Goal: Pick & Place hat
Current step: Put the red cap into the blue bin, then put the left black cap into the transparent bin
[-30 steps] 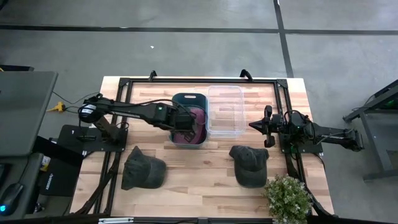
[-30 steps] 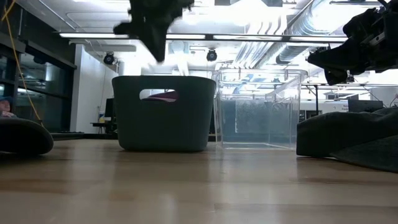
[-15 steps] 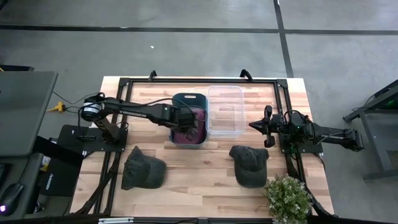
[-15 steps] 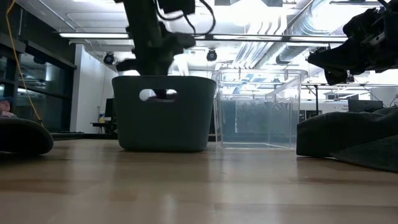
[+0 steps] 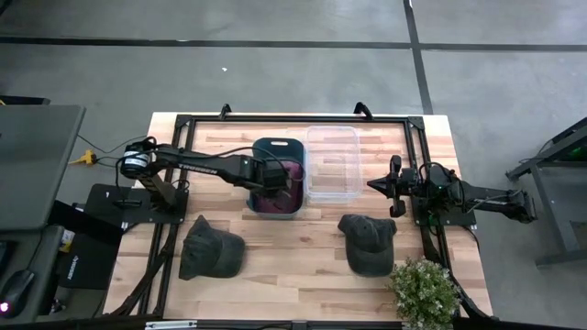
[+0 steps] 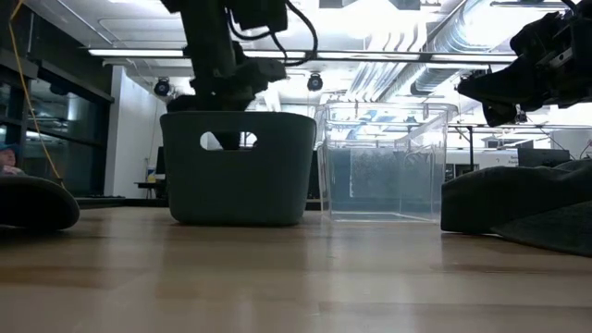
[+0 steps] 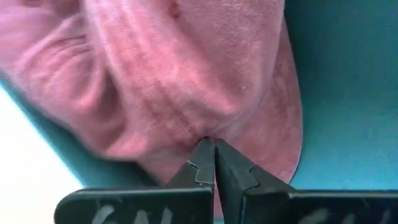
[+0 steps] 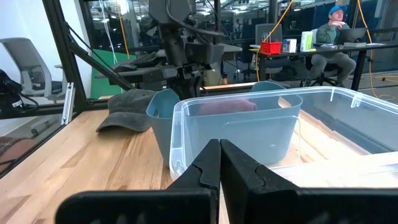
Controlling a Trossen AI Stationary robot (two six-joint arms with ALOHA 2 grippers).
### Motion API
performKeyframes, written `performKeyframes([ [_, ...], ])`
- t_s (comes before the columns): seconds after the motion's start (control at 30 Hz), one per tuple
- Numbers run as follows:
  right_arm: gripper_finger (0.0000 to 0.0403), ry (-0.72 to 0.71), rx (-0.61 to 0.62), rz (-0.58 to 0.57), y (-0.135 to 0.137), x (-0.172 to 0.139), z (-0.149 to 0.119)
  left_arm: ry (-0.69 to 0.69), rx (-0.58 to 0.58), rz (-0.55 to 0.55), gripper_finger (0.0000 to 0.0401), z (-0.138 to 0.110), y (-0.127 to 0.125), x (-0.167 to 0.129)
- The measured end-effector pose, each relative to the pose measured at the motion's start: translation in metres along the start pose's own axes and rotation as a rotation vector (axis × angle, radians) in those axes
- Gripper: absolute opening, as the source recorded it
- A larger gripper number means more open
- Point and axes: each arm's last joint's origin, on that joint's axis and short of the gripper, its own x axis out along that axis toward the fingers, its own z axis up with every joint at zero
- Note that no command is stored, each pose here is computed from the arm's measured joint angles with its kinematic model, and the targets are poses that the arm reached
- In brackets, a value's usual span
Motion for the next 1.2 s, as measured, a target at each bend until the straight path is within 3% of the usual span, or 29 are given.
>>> performKeyframes([
  [0.43,0.0,0.0,0.0,0.0,0.0,0.0,0.0,-0.018,0.045,0.099,0.0,0.003,-0.003,-0.034],
  [0.87,0.0,0.0,0.0,0.0,0.0,0.0,0.0,-0.083,0.021,0.071,0.0,-0.031,0.006,-0.096],
  [1.2,0.0,0.0,0.0,0.0,0.0,0.0,0.0,-0.054,0.042,0.097,0.0,-0.061,0.012,-0.116],
])
